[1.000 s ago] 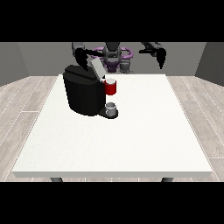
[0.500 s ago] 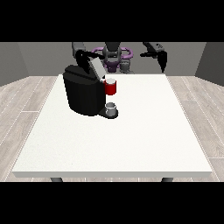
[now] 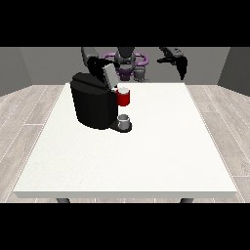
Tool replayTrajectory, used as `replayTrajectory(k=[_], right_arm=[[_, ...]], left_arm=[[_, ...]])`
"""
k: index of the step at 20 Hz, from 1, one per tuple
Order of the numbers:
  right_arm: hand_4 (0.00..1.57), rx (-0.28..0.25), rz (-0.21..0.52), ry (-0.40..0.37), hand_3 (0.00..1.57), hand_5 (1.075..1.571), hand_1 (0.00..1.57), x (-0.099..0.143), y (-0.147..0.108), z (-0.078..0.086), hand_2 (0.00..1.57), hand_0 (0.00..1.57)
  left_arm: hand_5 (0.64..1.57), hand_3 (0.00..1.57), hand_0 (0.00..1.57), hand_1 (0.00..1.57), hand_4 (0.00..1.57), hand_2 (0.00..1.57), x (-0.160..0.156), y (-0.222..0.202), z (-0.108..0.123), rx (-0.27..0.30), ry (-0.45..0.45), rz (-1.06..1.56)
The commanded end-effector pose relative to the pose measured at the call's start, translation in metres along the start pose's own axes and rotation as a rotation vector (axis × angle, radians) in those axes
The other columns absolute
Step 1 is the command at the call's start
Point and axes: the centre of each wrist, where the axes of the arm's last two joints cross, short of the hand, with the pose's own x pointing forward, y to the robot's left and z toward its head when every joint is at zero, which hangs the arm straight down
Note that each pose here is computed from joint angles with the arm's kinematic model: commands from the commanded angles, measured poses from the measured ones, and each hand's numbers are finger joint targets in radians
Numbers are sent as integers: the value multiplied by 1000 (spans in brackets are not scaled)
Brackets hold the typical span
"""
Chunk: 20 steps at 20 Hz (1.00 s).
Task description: Insert the coffee pod into the coffee machine and close the lid
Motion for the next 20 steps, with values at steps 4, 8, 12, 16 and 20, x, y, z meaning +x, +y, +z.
replayTrajectory(k=[4,8,12,16,20], right_arm=[[114,73,25,51,0,1571,0,4,20,-11,0,0],[0,62,83,-25,0,1571,0,16,37,-23,0,0],[125,87,105,-18,0,1571,0,30,38,-31,0,0],[110,96,145,-46,0,1571,0,49,40,-44,0,0],[125,109,72,7,0,1571,0,18,43,-27,0,0]], left_arm=[[1571,0,0,0,148,0,-7,-4,1,12,30,9],[1571,0,0,0,181,0,-9,1,-1,-2,-42,-4],[1571,0,0,0,0,0,-1,7,-6,13,-14,-9],[1571,0,0,0,182,0,4,-8,-15,-17,-91,-16],[1571,0,0,0,145,0,-9,-47,8,-54,-73,32]])
